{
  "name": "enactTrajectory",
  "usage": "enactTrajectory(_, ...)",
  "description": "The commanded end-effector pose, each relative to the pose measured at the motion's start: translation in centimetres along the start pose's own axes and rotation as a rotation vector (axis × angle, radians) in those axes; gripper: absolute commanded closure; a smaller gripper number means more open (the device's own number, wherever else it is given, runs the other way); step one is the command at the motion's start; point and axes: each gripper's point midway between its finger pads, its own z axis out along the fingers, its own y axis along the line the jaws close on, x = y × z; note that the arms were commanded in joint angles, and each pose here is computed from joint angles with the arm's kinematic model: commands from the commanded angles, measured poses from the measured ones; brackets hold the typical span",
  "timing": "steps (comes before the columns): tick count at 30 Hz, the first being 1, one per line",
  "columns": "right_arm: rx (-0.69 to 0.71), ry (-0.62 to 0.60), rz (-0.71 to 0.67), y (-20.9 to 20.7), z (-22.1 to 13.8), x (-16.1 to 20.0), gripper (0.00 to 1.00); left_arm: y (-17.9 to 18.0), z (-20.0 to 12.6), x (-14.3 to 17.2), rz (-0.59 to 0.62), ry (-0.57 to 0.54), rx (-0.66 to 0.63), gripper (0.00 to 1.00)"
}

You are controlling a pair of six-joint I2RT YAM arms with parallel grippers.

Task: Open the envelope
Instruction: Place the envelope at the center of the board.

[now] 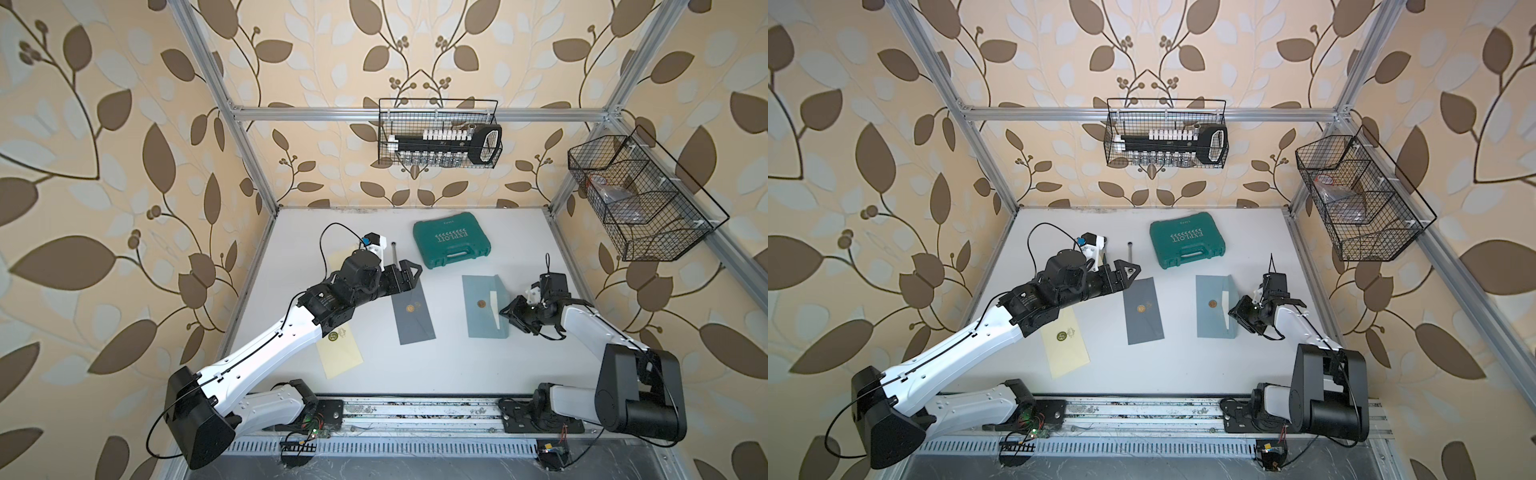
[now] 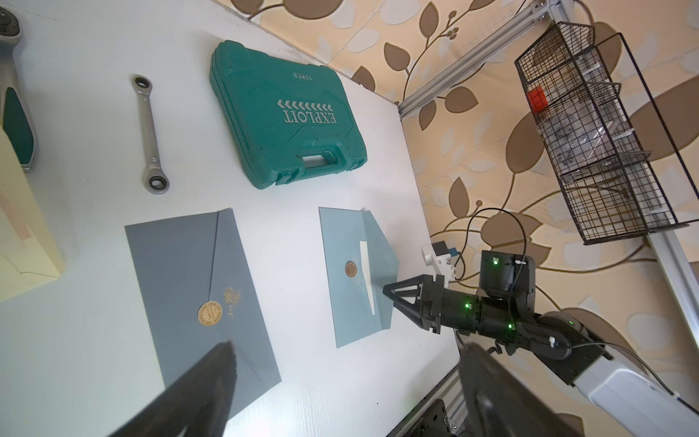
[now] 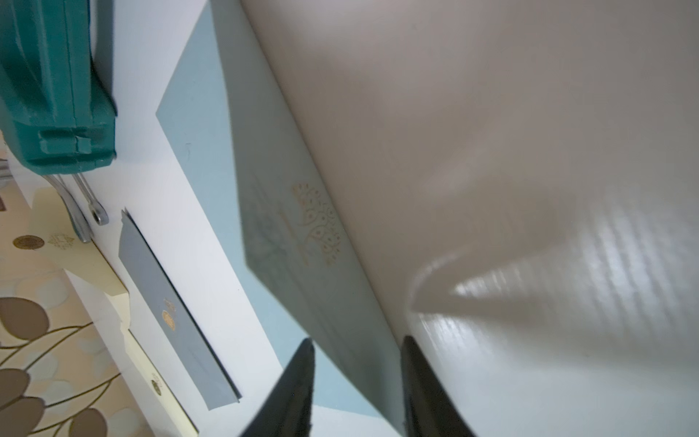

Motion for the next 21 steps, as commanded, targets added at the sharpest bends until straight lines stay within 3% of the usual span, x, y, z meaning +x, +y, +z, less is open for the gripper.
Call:
enactTrajectory(1,0.041,-0.054,-0.006,-0.4,-1.3,-0.7,0.56,-0.8,-0.7,-0.2,0.029,-0.011,0.039,0.05)
enactTrajectory(10,-0.083,-0.104,-0.012,2.1,-3.8,-0.3,0.54,-0.3,0.2,0.4,0.016,0.019,0.019,0.05)
enactTrajectory(16,-0.296,-0.191,-0.049,6.3,-7.8,-0.2,0.38,1.2,0.6,0.7,-0.008,0.027,-0.036,0.05)
enactTrajectory(21,-0.575,-0.132,-0.118,11.4,-9.8,0.9,0.24,3.0,0.9,1.2,-0.078,0.055,-0.1,0.04)
